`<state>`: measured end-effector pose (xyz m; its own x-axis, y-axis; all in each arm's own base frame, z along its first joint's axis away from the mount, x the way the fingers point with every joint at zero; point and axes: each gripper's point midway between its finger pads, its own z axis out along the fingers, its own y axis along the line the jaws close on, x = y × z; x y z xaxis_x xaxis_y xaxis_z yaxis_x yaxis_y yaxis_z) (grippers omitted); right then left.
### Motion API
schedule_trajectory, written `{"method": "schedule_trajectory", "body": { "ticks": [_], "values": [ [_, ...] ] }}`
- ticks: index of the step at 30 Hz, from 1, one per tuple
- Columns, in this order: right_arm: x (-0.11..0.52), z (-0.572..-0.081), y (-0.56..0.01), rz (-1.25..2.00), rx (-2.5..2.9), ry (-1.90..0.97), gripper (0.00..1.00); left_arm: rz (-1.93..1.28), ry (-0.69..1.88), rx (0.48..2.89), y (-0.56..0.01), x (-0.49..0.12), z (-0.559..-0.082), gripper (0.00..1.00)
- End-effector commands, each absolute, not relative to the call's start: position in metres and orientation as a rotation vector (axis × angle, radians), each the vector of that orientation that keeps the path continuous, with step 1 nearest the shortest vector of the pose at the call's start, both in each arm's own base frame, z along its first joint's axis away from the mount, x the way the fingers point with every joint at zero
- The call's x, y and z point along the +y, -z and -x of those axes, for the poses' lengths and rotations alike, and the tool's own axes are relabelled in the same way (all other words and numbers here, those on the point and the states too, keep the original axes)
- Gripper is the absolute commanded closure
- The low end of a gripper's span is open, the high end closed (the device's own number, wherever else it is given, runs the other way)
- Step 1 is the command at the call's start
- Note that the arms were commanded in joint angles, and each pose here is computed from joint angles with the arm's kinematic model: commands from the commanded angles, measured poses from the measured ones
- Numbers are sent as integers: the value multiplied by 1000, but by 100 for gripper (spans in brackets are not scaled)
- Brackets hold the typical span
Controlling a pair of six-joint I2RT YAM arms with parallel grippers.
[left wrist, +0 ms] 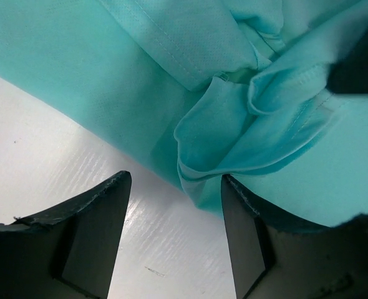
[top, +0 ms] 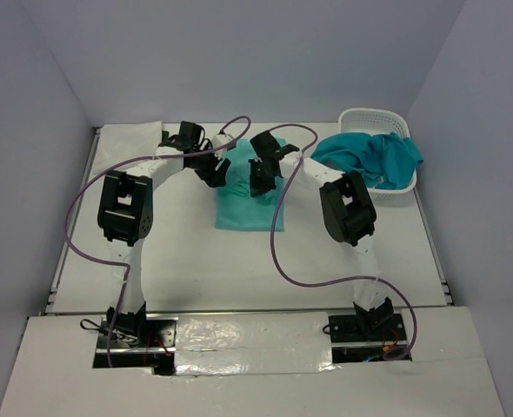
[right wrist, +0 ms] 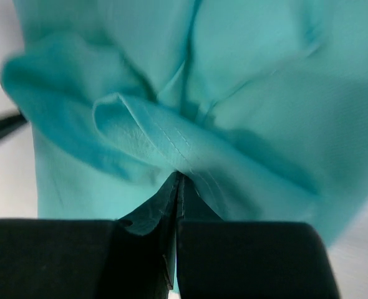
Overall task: Fold and stack the t-shirts
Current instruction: Fold the folded rectangular tshirt in 1/3 of the way
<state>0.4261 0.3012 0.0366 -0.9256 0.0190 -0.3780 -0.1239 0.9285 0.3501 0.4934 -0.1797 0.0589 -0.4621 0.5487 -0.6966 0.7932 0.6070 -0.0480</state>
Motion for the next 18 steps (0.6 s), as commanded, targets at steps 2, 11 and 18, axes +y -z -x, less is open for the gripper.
{"method": "schedule_trajectory", "body": {
  "ticks": [2,11,18],
  "values": [
    [266,-475,-57,-2,2592,-190,100,-1021,517,2146,-91,-183,-496,29],
    [246,-552,-101,-45,2427,-194,100,-1022,405,2058,-129,-173,-509,26],
    [259,-513,-168,173,2274,-382,100,-920,415,2111,-130,-159,-525,27]
  ]
}}
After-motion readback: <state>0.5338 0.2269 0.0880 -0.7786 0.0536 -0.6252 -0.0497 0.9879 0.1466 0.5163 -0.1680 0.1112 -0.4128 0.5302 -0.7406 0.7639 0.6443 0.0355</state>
